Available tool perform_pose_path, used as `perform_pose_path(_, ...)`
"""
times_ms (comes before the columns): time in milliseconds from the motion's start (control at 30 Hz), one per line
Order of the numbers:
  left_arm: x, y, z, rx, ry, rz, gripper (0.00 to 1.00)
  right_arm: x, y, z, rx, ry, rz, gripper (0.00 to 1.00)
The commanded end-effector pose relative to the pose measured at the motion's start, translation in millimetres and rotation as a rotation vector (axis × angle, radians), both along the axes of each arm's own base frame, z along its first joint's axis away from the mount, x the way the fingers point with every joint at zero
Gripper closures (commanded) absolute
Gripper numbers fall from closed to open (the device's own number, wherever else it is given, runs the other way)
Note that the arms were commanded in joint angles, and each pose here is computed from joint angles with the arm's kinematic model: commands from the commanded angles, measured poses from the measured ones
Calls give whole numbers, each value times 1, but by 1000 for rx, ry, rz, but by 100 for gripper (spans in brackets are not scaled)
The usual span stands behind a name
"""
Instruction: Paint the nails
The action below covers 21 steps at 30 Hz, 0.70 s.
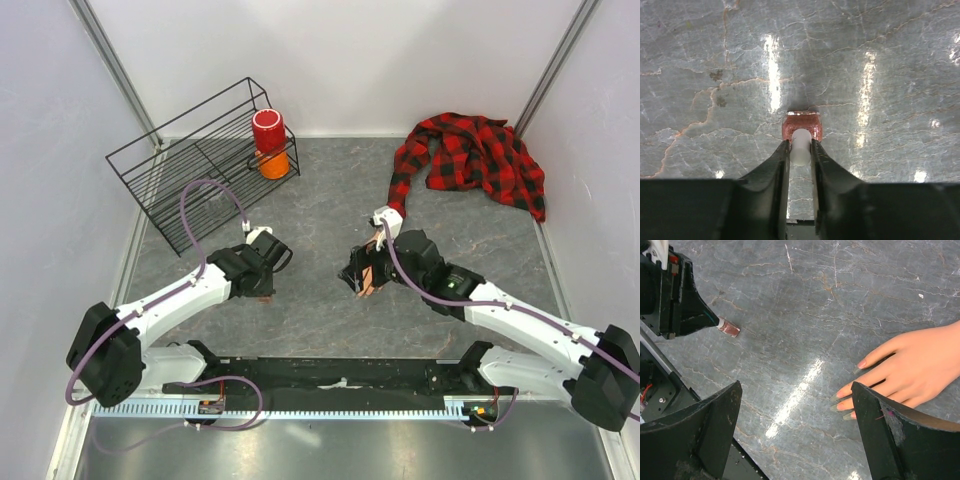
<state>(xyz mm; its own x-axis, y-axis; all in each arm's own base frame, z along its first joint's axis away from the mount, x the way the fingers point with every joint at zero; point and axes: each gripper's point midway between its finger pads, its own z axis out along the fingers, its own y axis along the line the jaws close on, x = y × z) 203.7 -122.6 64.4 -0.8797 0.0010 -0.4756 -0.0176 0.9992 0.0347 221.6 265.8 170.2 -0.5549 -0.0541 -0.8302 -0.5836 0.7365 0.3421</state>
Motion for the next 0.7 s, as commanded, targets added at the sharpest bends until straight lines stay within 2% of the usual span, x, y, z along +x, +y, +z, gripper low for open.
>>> perform_pose_path(0,12,-9,3,-12,-41,-36,80,-1,10,-10,-16,-56,60,2)
perform_pose_path(33,12,-12,5,-19,-38,-57,89,-2,11,-16,-35,-57,74,2)
perform_pose_path(100,12,-13,12,-30,-45,-70,98,-4,19,-18,-39,-122,118,2)
perform_pose_path(200,6,-16,33,-76,-46,-66,98,-16,38,-18,-20,-209,194,2)
perform_pose_path(300,10,-38,77,-202,-60,-39,98,-32,66,-16,-3,-319,289,2)
perform_pose_path(333,-1,-38,80,-206,-9,-44,98,-28,70,-25,-48,-352,283,2)
perform_pose_path(400,-1,-46,98,-249,10,-35,98,-33,90,-14,-30,-404,304,2)
perform_pose_path(667,-14,-50,110,-294,48,-43,98,-26,120,0,34,-511,268,11)
